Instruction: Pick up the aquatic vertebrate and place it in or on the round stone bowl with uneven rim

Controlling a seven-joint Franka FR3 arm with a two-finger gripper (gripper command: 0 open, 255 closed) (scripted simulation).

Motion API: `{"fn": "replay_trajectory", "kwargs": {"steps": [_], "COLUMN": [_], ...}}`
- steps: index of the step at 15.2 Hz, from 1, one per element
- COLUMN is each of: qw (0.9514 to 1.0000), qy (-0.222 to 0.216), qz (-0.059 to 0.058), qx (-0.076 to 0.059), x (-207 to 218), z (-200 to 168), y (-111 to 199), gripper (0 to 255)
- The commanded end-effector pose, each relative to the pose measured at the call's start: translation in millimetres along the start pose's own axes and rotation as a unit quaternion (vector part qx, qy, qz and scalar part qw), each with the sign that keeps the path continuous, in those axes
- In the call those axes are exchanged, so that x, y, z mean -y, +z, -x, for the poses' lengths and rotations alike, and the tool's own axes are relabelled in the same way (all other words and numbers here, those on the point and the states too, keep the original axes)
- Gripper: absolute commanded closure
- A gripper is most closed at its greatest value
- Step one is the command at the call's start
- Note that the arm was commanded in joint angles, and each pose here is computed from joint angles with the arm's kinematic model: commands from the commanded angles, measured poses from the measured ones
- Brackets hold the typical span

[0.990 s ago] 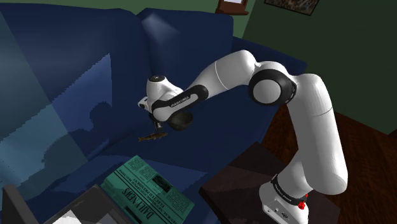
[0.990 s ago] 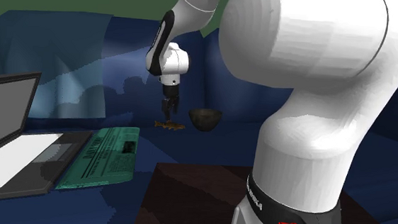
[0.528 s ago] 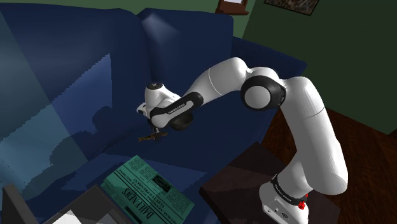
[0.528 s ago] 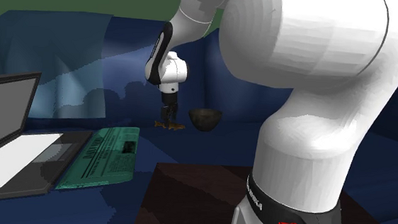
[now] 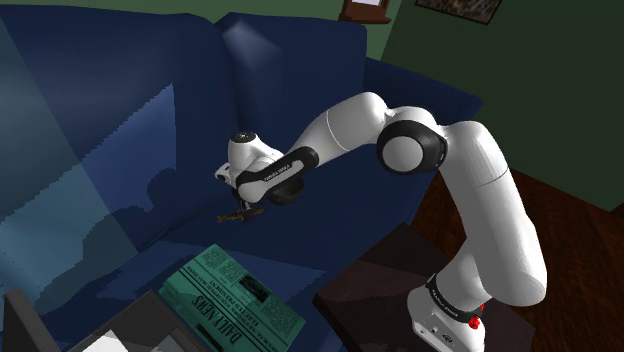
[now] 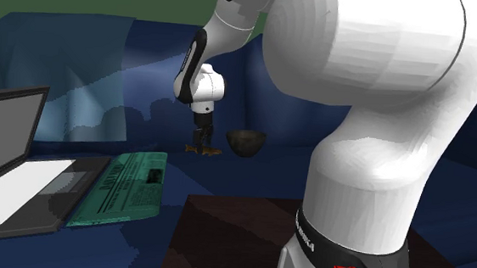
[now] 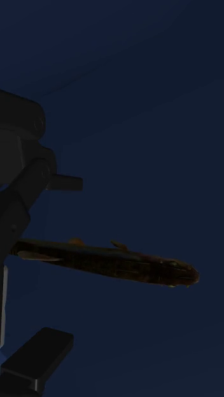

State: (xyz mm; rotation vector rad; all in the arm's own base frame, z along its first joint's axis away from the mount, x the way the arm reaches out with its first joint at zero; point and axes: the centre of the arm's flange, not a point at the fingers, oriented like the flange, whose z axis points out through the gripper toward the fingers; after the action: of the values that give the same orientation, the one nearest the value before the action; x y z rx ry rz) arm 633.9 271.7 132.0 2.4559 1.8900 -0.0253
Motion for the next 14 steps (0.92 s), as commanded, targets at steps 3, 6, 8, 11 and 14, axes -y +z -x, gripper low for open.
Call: {"fn": "replay_trajectory", "kwargs": {"steps": [3, 6, 8, 11, 14], "qw": [1.0000, 1.0000, 1.0000, 1.0000, 1.0000], "qy": [0.000, 0.000, 0.000, 0.000, 0.000], "qz": [0.000, 0.000, 0.000, 0.000, 0.000], "qx": [0.000, 0.000, 0.000, 0.000, 0.000], "x": [0.0, 0.0, 0.0, -0.1, -0.5], "z": [0.0, 0.1, 0.1, 0.2, 0.8], "y": [0.0, 0.0, -0.1, -5.2, -21.1], "gripper": [255, 255, 255, 255, 255]}}
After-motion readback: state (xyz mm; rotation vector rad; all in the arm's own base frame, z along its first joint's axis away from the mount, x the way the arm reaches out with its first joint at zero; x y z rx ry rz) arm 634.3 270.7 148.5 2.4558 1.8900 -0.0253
